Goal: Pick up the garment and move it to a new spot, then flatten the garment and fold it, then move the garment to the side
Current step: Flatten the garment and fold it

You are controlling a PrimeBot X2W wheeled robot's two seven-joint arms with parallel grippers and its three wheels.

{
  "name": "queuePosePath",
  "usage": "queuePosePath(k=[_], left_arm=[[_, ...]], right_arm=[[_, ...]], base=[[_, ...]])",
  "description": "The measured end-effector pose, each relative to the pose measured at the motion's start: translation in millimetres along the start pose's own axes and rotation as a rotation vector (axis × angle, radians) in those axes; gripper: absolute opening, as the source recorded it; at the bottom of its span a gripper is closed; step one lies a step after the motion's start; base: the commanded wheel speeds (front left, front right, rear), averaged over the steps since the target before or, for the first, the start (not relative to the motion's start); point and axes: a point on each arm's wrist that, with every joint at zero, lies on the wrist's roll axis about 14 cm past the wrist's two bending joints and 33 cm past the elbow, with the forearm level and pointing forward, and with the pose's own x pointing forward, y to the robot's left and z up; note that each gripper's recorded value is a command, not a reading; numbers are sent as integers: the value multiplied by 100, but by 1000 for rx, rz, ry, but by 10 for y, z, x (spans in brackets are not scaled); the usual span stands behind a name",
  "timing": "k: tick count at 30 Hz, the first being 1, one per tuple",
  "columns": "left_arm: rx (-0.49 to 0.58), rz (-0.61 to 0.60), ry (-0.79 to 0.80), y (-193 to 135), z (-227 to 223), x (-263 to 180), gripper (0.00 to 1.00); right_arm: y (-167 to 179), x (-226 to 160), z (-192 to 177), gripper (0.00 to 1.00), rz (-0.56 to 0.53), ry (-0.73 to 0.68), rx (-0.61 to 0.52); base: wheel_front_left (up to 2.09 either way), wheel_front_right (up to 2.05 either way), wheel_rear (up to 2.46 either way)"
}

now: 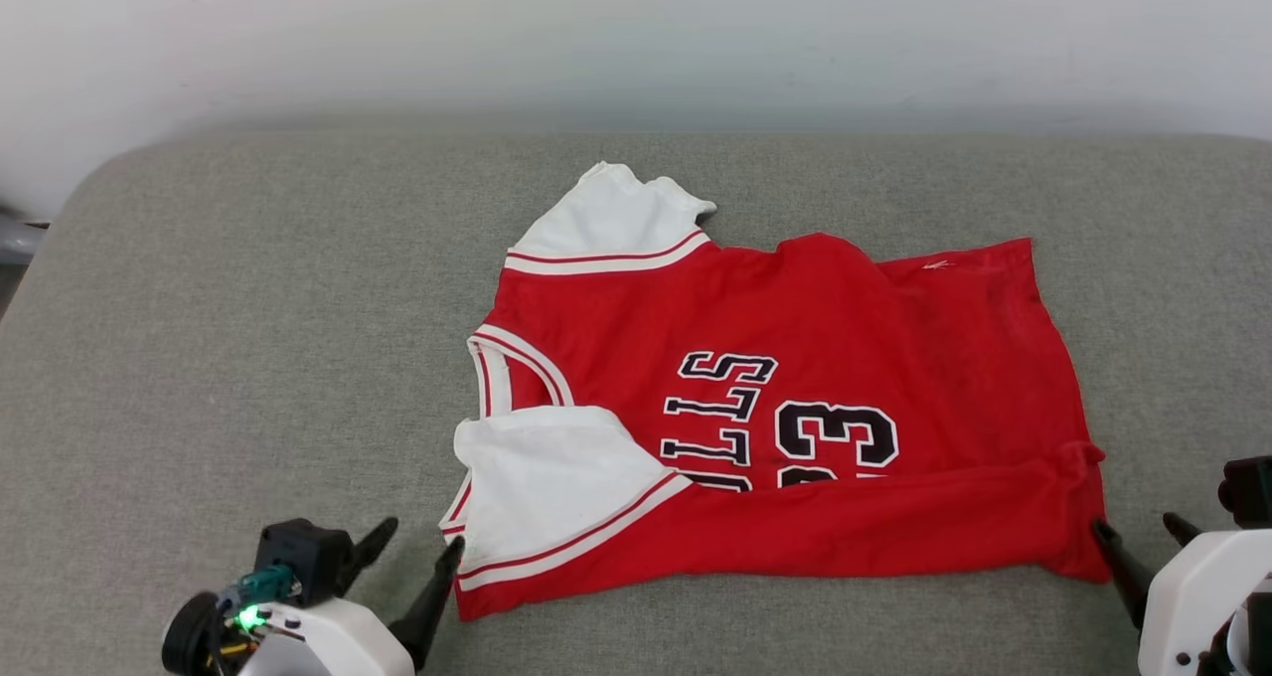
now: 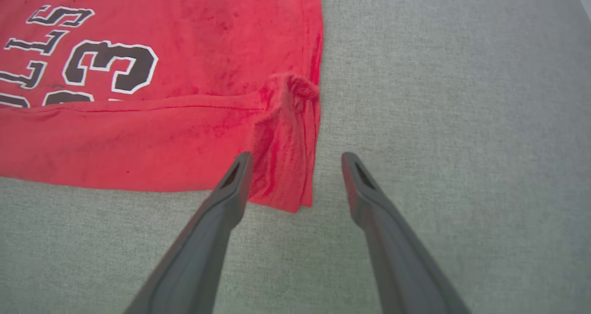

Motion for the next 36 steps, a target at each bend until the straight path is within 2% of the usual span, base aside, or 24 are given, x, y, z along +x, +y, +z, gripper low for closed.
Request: queuePosePath(k=[5, 11, 18, 22, 23, 24, 25, 27, 36], left_arm=[[-82, -27, 125, -211, -223, -69, 100], [-105, -21, 191, -278, -342, -6, 100], [-75, 27, 294, -150, -574, 124, 100], [-29, 2, 393, -153, -781, 165, 100], [-30, -11, 408, -171, -804, 170, 97], [-33, -20, 416, -185, -817, 173, 56], [-39, -37, 418, -207, -821, 177, 0], [-52, -44, 404, -232, -805, 169, 0], [-35, -9, 147, -209, -172, 136, 0]], right_arm=[[61, -48, -39, 100, -1, 18, 36], [76, -36, -54, 100, -9, 24, 46], [47, -2, -122, 100, -21, 47, 53], [8, 19, -149, 100, -33, 52, 56], [-1, 20, -158, 100, -37, 55, 54], [-8, 21, -162, 100, -39, 56, 53], [-16, 26, -156, 100, -41, 55, 48], [-23, 29, -153, 100, -44, 56, 38], [-29, 168, -271, 100, -52, 125, 10]], base=[[0, 0, 0], [0, 0, 0], [0, 0, 0], [0, 0, 0], [0, 0, 0], [0, 0, 0], [0, 0, 0], [0, 0, 0], [0, 0, 0]])
